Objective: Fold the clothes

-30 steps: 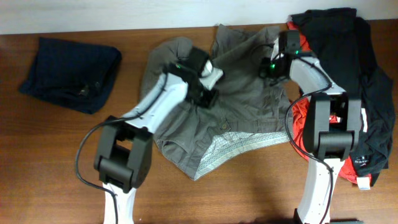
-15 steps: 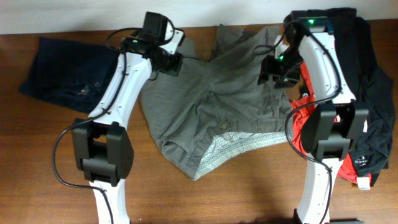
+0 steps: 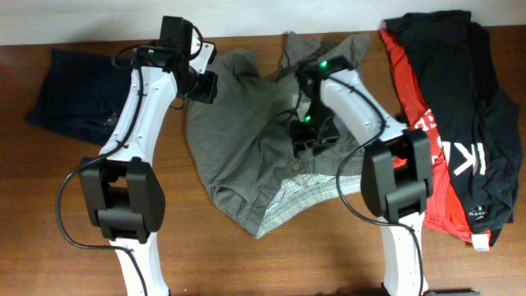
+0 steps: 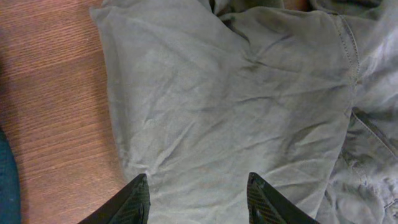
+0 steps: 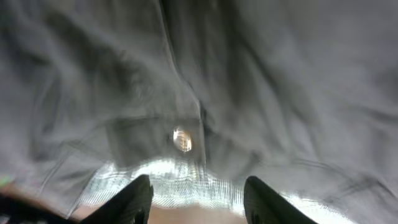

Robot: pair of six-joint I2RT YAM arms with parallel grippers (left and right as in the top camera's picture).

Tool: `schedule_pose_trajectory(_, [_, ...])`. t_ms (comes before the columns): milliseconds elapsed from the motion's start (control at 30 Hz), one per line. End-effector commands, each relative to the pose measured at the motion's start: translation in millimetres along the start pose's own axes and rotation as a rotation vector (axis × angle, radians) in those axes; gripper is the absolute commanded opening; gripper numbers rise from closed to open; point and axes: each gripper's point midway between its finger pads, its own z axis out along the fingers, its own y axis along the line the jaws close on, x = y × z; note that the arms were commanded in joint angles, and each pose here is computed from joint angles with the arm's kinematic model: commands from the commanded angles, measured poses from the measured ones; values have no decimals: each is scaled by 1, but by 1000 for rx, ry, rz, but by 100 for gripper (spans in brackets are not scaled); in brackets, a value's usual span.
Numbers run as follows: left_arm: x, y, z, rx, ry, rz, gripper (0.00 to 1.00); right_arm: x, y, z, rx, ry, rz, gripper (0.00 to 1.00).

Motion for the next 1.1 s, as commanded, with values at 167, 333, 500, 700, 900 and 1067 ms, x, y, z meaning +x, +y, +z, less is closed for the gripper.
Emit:
schedule_pose_trajectory(167, [-1,0,0,0,3,6,51,13,-9,57,57,46,25,45])
schedule_pose_trajectory(333, [0,0,0,0,5,5,52,13,-9,62,49,45,23,43])
schedule_pose_trajectory(500, [1,0,0,0,7,5,52,15,-3,62,26,53,22,15])
schedule_pose_trajectory(700, [1,2,0,-11,9,5,55,25,5,47,0,58,24,4])
schedule_pose_trajectory(900, [1,5,-1,-14,9,0,57,51,10,2,20,38,18,4])
schedule_pose_trajectory(1067, [2,12,-2,-20,7,-12,57,84,1,-15,88,124,36,4])
